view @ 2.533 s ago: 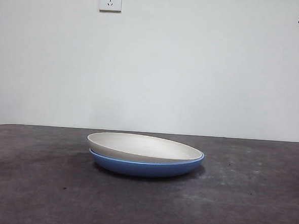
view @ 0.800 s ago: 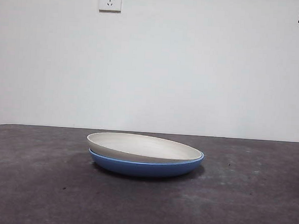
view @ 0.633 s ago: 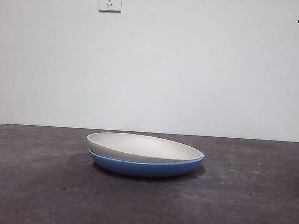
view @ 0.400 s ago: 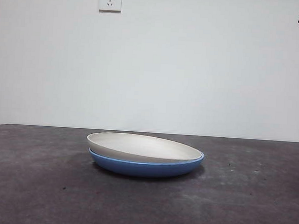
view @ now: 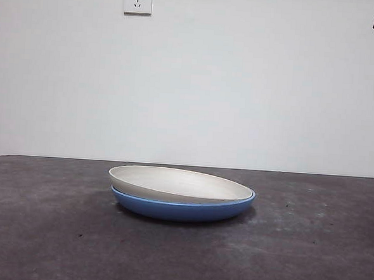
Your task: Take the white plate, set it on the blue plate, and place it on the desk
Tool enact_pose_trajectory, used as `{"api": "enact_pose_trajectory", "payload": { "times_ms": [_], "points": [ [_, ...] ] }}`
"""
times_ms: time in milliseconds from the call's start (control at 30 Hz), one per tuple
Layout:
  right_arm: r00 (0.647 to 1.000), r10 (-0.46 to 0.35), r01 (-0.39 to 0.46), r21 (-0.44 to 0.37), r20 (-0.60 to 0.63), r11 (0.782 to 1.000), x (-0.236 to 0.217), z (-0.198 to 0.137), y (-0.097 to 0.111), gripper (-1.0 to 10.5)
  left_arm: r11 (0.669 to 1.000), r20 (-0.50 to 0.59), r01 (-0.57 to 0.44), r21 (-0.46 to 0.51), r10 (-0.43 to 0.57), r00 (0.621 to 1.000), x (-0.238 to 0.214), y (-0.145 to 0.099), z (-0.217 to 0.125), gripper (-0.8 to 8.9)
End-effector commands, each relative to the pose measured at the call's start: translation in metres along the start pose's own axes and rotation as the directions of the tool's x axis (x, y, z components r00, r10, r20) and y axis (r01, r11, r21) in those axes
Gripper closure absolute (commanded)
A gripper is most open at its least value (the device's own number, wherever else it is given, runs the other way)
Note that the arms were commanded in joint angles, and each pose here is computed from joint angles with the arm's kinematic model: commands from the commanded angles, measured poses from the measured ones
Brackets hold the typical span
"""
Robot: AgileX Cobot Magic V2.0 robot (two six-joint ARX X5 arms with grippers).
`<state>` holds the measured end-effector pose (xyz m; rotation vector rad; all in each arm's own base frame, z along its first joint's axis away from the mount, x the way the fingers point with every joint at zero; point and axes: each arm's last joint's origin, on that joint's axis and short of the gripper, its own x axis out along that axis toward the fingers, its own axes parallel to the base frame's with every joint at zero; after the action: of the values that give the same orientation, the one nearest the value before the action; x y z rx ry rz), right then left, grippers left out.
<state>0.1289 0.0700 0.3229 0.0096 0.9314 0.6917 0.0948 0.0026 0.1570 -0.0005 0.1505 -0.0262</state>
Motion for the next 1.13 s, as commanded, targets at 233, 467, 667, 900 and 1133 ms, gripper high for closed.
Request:
{"api": "enact_pose_trajectory", "payload": {
  "times_ms": [233, 467, 667, 900, 1133],
  "points": [
    [0.956, -0.073, 0.091, -0.05, 0.285, 0.995, -0.026, 0.004, -0.009, 9.4, 1.0, -0.027, -0.005, -0.008, 0.005, 1.0, 0.002, 0.0, -0.007, 8.03],
    [0.77, -0.215, 0.267, 0.003, 0.601, 0.964, -0.04, -0.025, -0.025, 9.4, 1.0, -0.027, -0.005, -0.008, 0.005, 1.0, 0.002, 0.0, -0.007, 8.03],
    [0.593, -0.325, 0.402, 0.079, 0.737, 0.912, -0.023, -0.064, -0.04, 9.4, 1.0, -0.027, -0.005, -0.008, 0.005, 1.0, 0.002, 0.0, -0.007, 8.03],
    [0.45, -0.442, 0.467, 0.217, 0.776, 0.857, 0.012, -0.102, -0.059, 9.4, 1.0, -0.027, -0.005, -0.008, 0.005, 1.0, 0.002, 0.0, -0.007, 8.03],
    [0.443, -0.514, 0.471, 0.296, 0.735, 0.831, 0.045, -0.128, -0.075, 9.4, 1.0, -0.027, -0.005, -0.008, 0.005, 1.0, 0.002, 0.0, -0.007, 8.03]
  ]
}}
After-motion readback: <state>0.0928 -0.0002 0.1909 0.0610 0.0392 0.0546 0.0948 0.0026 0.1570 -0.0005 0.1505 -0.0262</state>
